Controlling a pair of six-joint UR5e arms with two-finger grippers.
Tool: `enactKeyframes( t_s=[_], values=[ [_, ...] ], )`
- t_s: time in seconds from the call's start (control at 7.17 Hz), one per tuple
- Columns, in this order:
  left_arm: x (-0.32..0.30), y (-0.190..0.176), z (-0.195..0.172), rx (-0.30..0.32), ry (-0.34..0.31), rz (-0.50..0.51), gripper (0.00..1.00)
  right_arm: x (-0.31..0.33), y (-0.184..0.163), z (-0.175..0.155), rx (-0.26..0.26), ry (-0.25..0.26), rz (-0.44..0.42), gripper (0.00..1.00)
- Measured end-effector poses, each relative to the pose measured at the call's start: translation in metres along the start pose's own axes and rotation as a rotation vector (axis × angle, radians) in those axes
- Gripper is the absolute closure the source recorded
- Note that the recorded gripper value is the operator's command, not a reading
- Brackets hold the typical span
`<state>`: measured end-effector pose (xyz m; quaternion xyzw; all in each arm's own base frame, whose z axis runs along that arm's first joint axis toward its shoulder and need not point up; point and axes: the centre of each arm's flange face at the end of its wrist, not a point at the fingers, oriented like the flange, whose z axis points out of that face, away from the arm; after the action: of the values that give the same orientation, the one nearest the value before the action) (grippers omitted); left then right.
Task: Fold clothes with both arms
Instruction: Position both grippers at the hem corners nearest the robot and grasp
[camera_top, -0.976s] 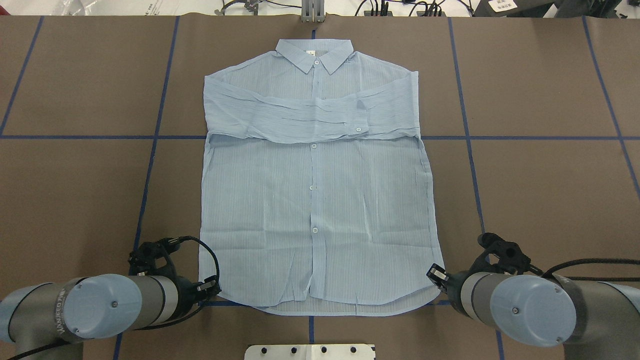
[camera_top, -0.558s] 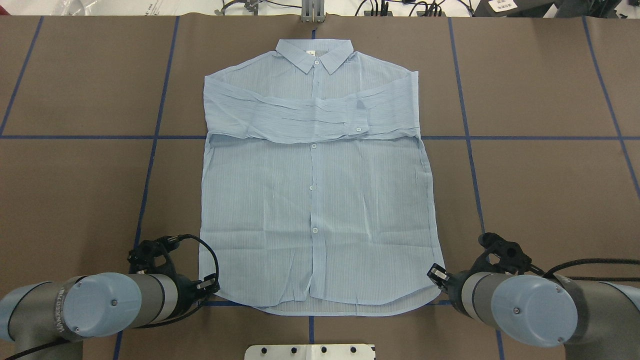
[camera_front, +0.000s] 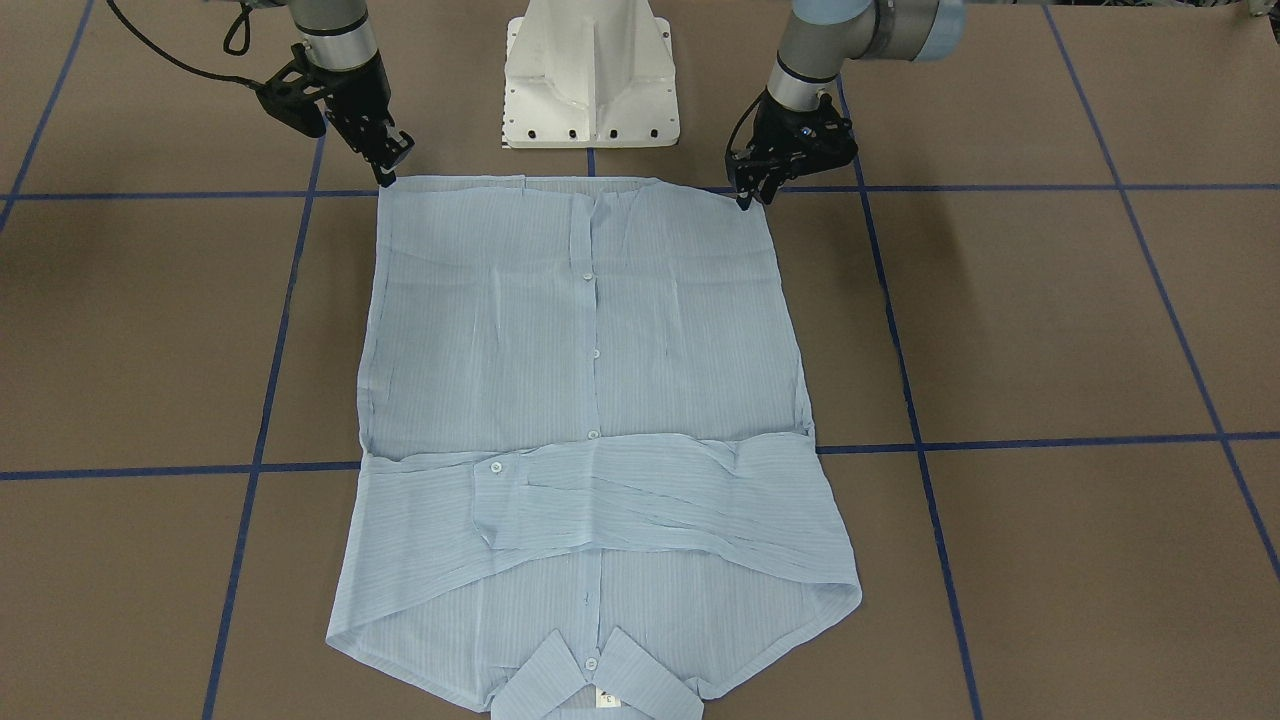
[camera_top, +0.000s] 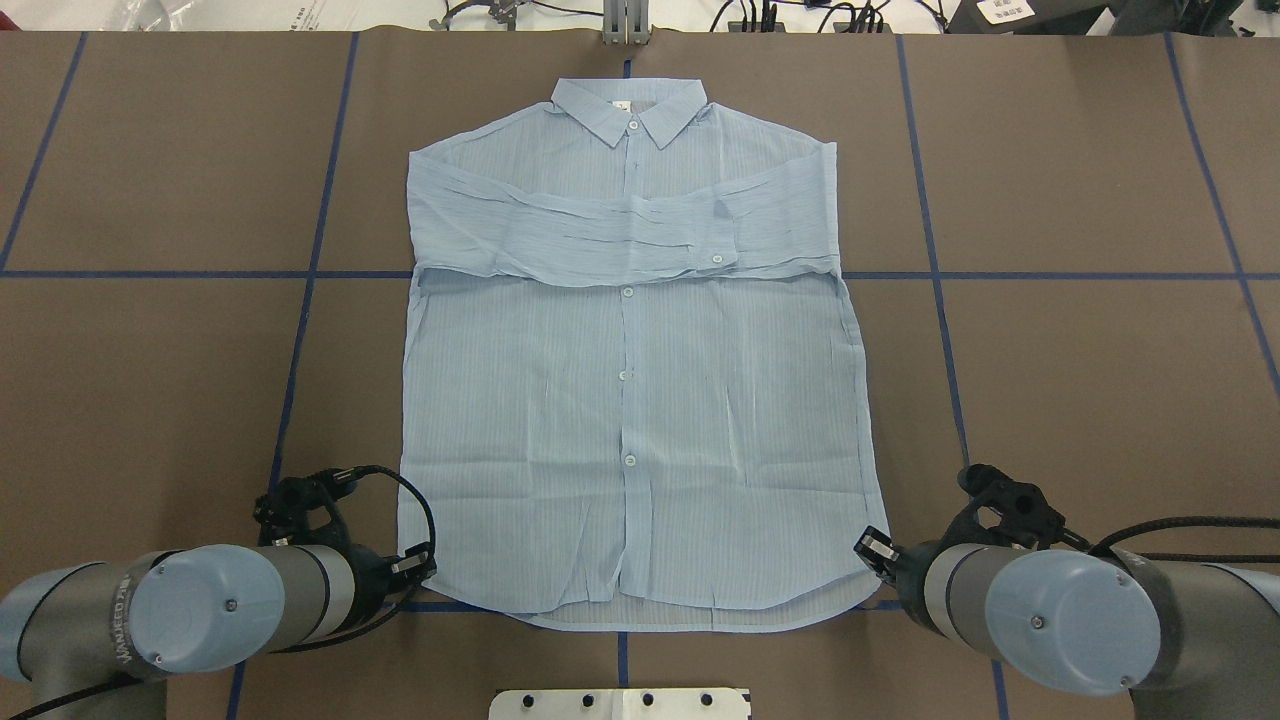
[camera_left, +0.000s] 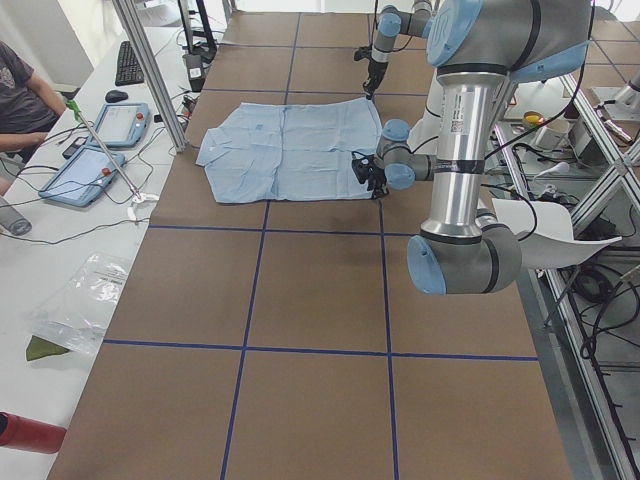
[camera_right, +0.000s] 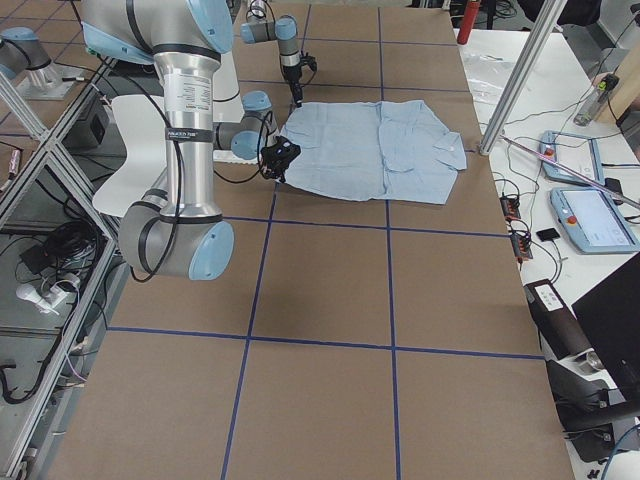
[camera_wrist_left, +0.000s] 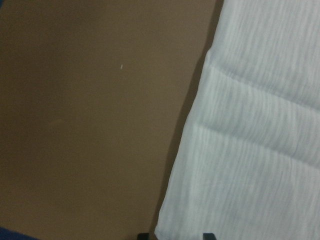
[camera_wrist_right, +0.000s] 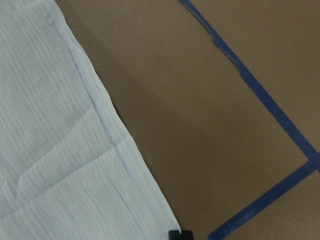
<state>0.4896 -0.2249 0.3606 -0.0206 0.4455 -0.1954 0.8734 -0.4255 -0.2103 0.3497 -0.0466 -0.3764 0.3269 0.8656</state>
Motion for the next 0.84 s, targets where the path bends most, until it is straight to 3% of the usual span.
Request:
enactKeyframes(
  t_s=[0.42, 0.84],
  values=[
    [0.001, -0.001, -0.005, 0.0, 0.007, -0.003, 1.0, 0.0, 0.0, -0.001, 0.0, 0.0, 0.001, 1.0],
    [0.018, 0.001, -0.061, -0.006, 0.027, -0.004, 1.0, -0.002, -0.002, -0.028, -0.018, -0.038, 0.008, 1.0]
  ],
)
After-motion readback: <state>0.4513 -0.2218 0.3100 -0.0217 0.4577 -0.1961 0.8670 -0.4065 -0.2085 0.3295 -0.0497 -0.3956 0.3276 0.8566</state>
